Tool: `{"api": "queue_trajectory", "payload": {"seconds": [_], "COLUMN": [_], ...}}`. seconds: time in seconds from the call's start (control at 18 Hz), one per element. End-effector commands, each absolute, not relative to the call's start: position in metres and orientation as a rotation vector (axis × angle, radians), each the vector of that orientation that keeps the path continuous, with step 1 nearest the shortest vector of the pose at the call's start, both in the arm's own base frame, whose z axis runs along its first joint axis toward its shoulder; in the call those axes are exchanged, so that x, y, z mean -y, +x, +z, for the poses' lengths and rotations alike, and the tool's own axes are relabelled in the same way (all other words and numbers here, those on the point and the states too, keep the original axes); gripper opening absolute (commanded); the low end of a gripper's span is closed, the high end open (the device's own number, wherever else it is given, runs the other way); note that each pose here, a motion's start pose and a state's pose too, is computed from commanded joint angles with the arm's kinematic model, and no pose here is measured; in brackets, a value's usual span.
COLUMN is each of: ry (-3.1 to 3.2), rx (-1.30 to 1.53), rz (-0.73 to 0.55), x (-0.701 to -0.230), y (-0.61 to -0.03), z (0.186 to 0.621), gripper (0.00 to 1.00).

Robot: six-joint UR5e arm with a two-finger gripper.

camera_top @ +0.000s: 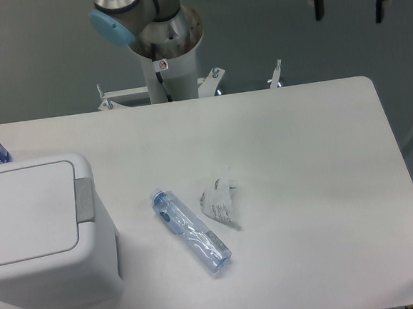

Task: Open the trash can
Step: 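Lower the gripper from above toward the white trash can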

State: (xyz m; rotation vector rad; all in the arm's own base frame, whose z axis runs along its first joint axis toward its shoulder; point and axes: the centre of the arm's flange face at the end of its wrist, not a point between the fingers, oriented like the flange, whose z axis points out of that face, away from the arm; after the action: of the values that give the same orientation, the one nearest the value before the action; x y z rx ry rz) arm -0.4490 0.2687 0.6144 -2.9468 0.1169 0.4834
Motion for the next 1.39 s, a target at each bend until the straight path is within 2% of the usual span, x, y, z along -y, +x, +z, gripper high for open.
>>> {"api": "queue_trajectory", "payload": {"seconds": [0.22, 0.39, 0.56, 0.78, 1.17, 1.39], "ry": [-2.942, -2.930, -2.844, -2.688, -2.600, -2.602], "rx": [-0.097, -0.006, 0.243, 0.564, 0.759, 0.738], "rz": [0.479, 0.446, 0.468, 0.436, 0.271, 0.168], "x": [-0.271, -0.294, -0.329, -0.386, -0.458, -0.489], "y": [-0.450, -0.447, -0.446, -0.425, -0.371, -0.341], "z": [0.612, 0.604, 0.597, 0.589, 0.571, 0.558], "gripper": [1.00, 1.00, 1.00, 1.00, 1.00, 1.00]}}
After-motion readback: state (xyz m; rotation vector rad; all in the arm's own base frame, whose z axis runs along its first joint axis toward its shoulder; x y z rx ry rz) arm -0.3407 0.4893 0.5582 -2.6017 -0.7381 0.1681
